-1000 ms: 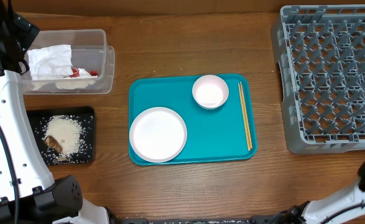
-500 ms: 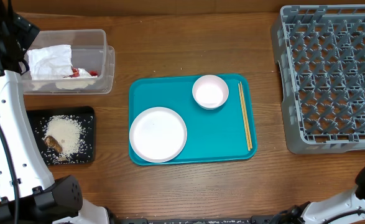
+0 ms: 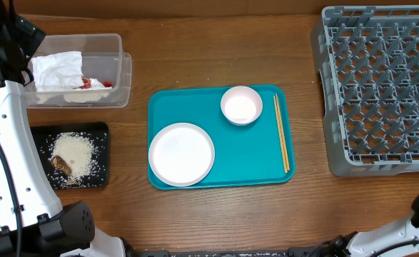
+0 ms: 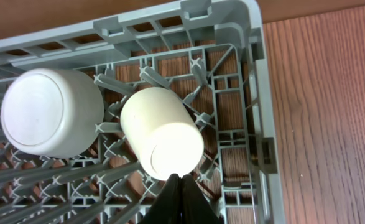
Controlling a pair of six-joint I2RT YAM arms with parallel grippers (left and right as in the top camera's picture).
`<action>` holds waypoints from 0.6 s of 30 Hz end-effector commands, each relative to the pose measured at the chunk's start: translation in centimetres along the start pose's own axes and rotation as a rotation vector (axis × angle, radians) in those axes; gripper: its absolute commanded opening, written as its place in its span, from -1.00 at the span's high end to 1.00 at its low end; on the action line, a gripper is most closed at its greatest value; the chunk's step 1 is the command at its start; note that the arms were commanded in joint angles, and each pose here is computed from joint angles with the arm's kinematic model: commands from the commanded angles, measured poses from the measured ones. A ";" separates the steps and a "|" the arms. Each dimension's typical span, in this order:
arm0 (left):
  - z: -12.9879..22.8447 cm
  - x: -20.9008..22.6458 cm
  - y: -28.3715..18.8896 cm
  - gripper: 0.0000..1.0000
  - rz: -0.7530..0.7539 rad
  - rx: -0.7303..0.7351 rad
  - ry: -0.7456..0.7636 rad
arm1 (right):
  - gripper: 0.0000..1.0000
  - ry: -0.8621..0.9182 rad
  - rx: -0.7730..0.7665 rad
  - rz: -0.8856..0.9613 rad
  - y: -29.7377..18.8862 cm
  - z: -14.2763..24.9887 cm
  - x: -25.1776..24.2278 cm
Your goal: Sort waste into correct bins and load items into the dishwasher
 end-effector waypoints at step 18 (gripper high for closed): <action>-0.1 0.0 0.1 -1.00 -0.013 -0.011 -0.005 | 0.92 -0.053 0.064 0.003 6.7 1.6 1.5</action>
Point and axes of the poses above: each gripper's point midway between its finger pads, its own y axis out along the fingers, its own x axis along the line the jaws close on, z = x × y, the point moved 10 cm from there along -y, back along the fingers, and after that the axes turned 5 degrees about -y, right-handed, at the moved point
